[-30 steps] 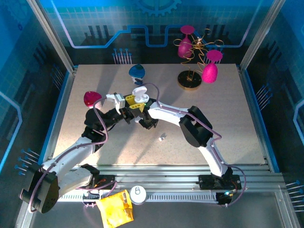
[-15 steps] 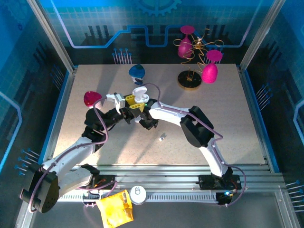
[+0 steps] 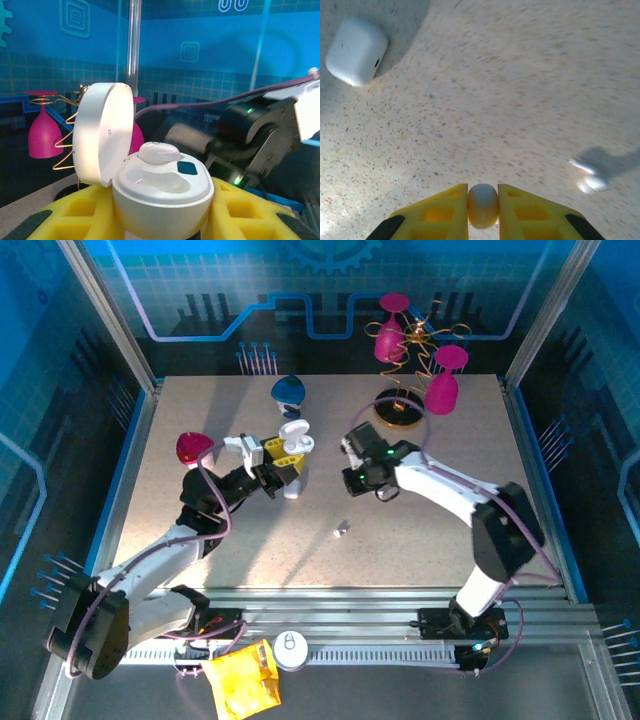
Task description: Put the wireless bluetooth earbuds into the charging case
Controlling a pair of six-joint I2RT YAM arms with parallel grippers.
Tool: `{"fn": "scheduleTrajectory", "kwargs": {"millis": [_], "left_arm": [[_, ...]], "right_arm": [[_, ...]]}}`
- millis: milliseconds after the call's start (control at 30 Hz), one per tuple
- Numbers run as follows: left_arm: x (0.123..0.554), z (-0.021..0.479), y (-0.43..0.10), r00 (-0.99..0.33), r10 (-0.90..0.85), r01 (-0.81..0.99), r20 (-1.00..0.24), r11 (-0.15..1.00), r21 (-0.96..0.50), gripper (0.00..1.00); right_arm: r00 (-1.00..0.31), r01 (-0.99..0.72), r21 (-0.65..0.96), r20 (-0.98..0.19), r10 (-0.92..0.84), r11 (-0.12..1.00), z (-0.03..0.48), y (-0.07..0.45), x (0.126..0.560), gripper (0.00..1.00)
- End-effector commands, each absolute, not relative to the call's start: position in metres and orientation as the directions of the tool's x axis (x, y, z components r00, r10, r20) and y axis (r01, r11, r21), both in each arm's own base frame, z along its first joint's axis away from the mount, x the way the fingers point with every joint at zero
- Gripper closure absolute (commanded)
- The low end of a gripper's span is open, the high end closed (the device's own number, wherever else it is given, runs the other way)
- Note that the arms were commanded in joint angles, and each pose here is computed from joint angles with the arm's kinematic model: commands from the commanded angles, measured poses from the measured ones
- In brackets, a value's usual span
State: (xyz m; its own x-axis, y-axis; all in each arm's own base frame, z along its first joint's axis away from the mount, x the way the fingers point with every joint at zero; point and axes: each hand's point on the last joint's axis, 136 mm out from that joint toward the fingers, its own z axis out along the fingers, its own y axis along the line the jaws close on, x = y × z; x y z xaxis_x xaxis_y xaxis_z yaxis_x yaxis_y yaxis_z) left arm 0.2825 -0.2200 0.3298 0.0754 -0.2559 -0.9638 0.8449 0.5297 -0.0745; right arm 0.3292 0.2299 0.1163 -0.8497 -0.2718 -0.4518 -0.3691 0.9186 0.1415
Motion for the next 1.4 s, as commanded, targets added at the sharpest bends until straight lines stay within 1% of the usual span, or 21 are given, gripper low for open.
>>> {"fn": "scheduleTrajectory", "kwargs": {"millis": [0, 167, 333, 433, 533, 733, 967, 1167, 1367], "left_arm": [[0.284, 0.331, -0.219, 0.127, -0.257, 0.841, -0.958, 0.539, -0.033, 0.65], [0.296, 0.321, -0.224, 0.133, -0.253, 0.831, -0.958, 0.556, -0.032, 0.65], [0.301, 0.313, -0.235, 0.160, -0.250, 0.847, -0.955, 0.531, 0.003, 0.65], [0.305, 0.312, -0.238, 0.180, -0.248, 0.849, -0.952, 0.528, 0.023, 0.65], [0.307, 0.310, -0.244, 0.183, -0.229, 0.857, -0.956, 0.514, 0.041, 0.65], [0.305, 0.307, -0.255, 0.201, -0.191, 0.862, -0.961, 0.501, 0.080, 0.65], [0.302, 0.311, -0.258, 0.202, -0.207, 0.864, -0.957, 0.497, 0.075, 0.66], [0.300, 0.315, -0.256, 0.203, -0.218, 0.862, -0.955, 0.502, 0.069, 0.66], [0.303, 0.316, -0.254, 0.198, -0.214, 0.852, -0.956, 0.520, 0.061, 0.67]], "right_arm": [[-0.788, -0.388, 0.287, -0.596, -0.154, 0.876, 0.174, 0.232, 0.328, 0.82], [-0.678, -0.488, 0.391, -0.733, -0.057, 0.780, 0.254, 0.229, 0.309, 0.82], [-0.587, -0.654, 0.484, -0.809, 0.012, 0.581, 0.326, 0.249, 0.278, 0.81], [-0.540, -0.723, 0.482, -0.841, 0.029, 0.495, 0.355, 0.263, 0.263, 0.81], [-0.484, -0.770, 0.422, -0.875, -0.008, 0.479, 0.370, 0.278, 0.254, 0.81], [-0.432, -0.794, 0.325, -0.896, -0.099, 0.514, 0.373, 0.307, 0.260, 0.81], [-0.436, -0.810, 0.322, -0.890, -0.135, 0.490, 0.369, 0.336, 0.269, 0.81], [-0.458, -0.788, 0.312, -0.873, -0.166, 0.531, 0.353, 0.340, 0.282, 0.81], [-0.475, -0.768, 0.307, -0.862, -0.178, 0.561, 0.341, 0.335, 0.285, 0.81]]}}
